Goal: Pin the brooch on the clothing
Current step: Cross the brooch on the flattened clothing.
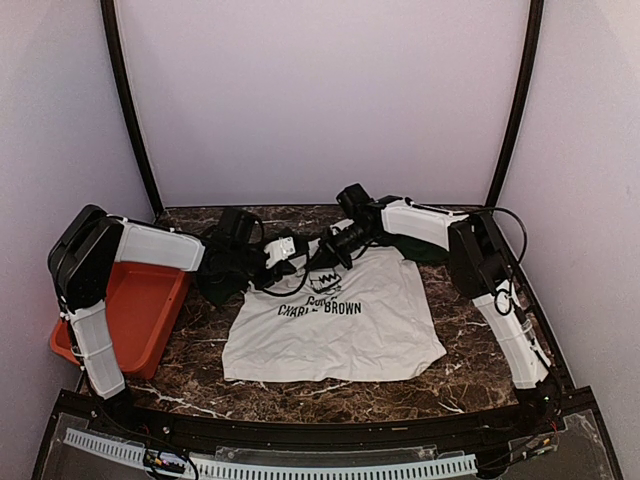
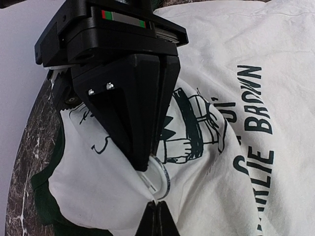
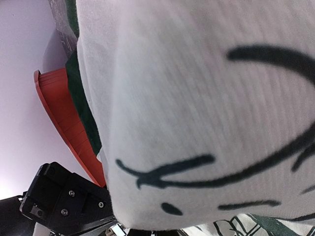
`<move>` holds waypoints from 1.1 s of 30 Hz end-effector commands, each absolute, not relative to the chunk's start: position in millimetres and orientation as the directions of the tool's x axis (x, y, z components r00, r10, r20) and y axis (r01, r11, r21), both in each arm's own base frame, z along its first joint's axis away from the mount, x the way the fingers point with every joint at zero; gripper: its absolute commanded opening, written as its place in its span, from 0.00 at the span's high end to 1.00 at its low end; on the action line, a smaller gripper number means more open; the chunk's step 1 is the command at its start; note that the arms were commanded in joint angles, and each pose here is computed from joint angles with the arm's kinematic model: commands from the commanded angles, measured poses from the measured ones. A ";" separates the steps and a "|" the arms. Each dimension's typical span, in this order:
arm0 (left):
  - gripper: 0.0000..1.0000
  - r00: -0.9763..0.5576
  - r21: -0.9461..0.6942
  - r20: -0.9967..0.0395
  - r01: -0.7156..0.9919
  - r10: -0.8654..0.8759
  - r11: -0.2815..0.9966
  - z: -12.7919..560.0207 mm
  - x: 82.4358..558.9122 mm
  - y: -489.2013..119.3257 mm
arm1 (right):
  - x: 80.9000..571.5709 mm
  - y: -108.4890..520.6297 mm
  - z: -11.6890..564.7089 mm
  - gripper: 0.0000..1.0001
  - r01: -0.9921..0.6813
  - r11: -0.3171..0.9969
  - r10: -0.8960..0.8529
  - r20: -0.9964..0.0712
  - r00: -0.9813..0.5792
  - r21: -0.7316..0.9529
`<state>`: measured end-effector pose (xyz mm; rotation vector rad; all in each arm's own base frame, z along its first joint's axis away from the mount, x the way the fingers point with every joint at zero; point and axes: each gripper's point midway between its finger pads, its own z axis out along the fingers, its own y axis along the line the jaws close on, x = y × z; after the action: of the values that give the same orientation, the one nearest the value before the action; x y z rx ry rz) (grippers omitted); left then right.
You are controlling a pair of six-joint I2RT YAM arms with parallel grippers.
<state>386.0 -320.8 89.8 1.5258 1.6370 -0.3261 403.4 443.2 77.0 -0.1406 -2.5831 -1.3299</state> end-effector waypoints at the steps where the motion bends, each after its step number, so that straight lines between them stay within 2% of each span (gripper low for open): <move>1: 0.99 0.131 0.357 -0.714 0.913 0.688 0.197 99.3 376.6 -322.8 | 400.9 448.6 73.2 1.00 0.164 0.586 -0.054 0.240 -0.969 0.793; 16: 0.99 0.135 0.381 -0.710 0.899 0.691 0.215 99.8 381.2 -321.9 | 377.4 461.8 71.8 1.00 0.074 0.599 -0.157 0.208 -0.966 0.797; 33: 0.99 0.163 0.395 -0.684 0.903 0.711 0.172 96.8 375.8 -319.0 | 395.0 423.8 89.7 1.00 0.065 0.641 -0.093 0.162 -0.982 0.764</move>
<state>386.8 -317.9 84.8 1.5585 1.6232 -0.2630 389.0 428.0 61.5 -0.0227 -2.6238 -1.2223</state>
